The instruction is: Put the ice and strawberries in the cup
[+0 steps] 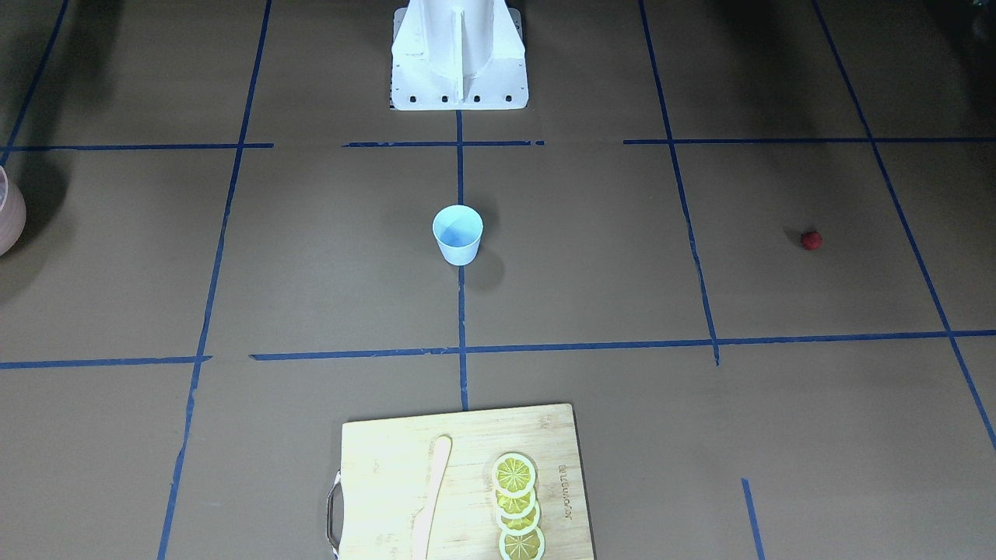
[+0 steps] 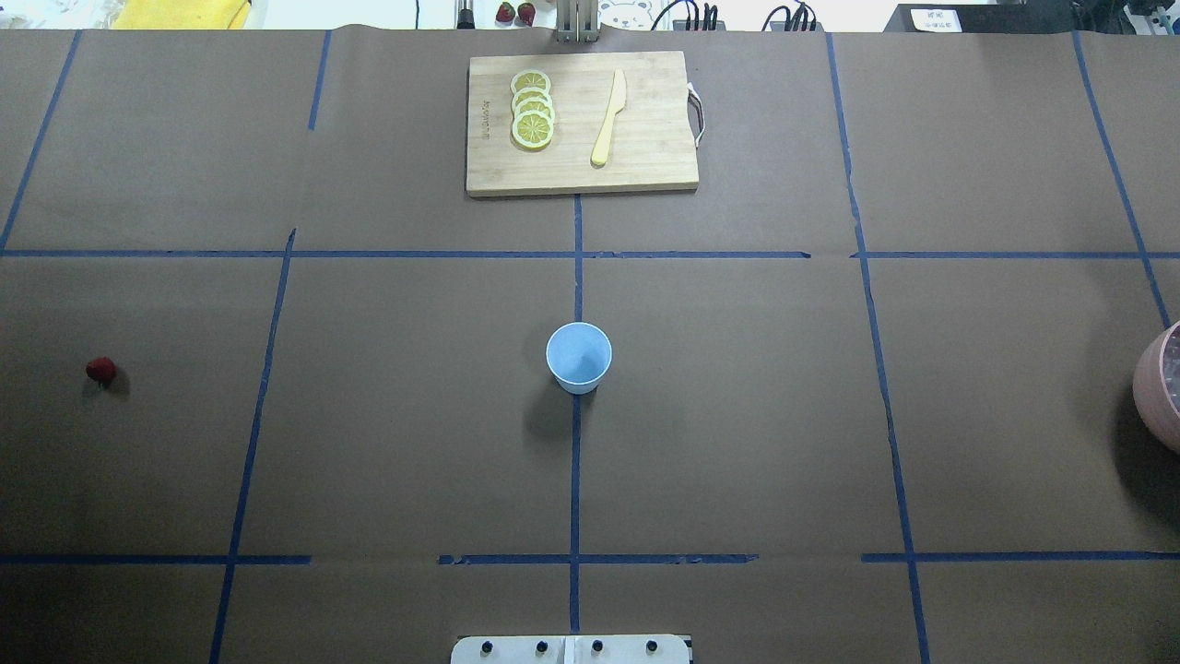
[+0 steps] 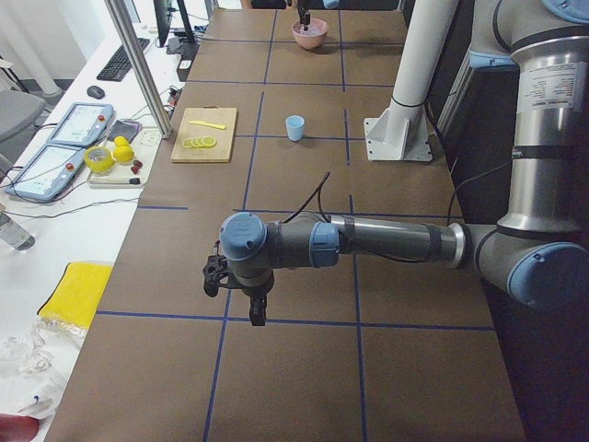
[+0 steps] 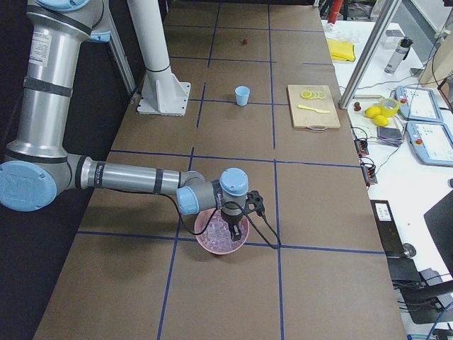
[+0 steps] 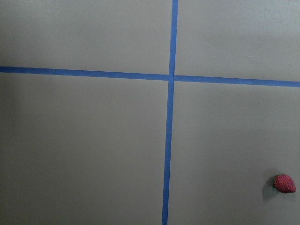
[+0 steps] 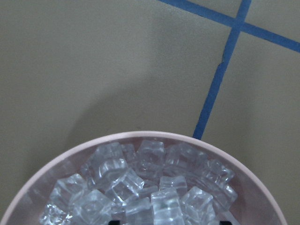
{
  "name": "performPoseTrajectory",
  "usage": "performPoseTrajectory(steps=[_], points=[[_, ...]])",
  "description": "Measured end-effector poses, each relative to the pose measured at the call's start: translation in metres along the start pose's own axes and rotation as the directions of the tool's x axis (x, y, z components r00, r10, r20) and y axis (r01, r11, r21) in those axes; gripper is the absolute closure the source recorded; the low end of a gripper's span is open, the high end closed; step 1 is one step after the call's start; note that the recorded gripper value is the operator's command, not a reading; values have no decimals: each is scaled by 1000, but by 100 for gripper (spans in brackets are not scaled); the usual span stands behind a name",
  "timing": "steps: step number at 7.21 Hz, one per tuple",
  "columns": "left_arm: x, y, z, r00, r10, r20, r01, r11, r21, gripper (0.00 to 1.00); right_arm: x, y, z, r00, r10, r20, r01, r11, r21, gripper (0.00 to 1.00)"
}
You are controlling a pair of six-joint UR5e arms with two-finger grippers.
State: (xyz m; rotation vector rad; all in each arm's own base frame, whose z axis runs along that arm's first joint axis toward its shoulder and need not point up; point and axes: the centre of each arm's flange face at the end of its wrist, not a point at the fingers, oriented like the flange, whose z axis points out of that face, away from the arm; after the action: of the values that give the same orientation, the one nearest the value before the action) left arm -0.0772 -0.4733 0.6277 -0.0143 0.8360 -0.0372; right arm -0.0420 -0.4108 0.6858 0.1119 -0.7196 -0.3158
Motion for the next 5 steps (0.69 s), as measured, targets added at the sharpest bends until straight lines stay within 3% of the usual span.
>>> performPoseTrajectory(steps=[5], points=[[0,0,0,1000,0,-1,0,1000,0,0,0,2,7,1000,-11,-8,11,1000,-15,35]])
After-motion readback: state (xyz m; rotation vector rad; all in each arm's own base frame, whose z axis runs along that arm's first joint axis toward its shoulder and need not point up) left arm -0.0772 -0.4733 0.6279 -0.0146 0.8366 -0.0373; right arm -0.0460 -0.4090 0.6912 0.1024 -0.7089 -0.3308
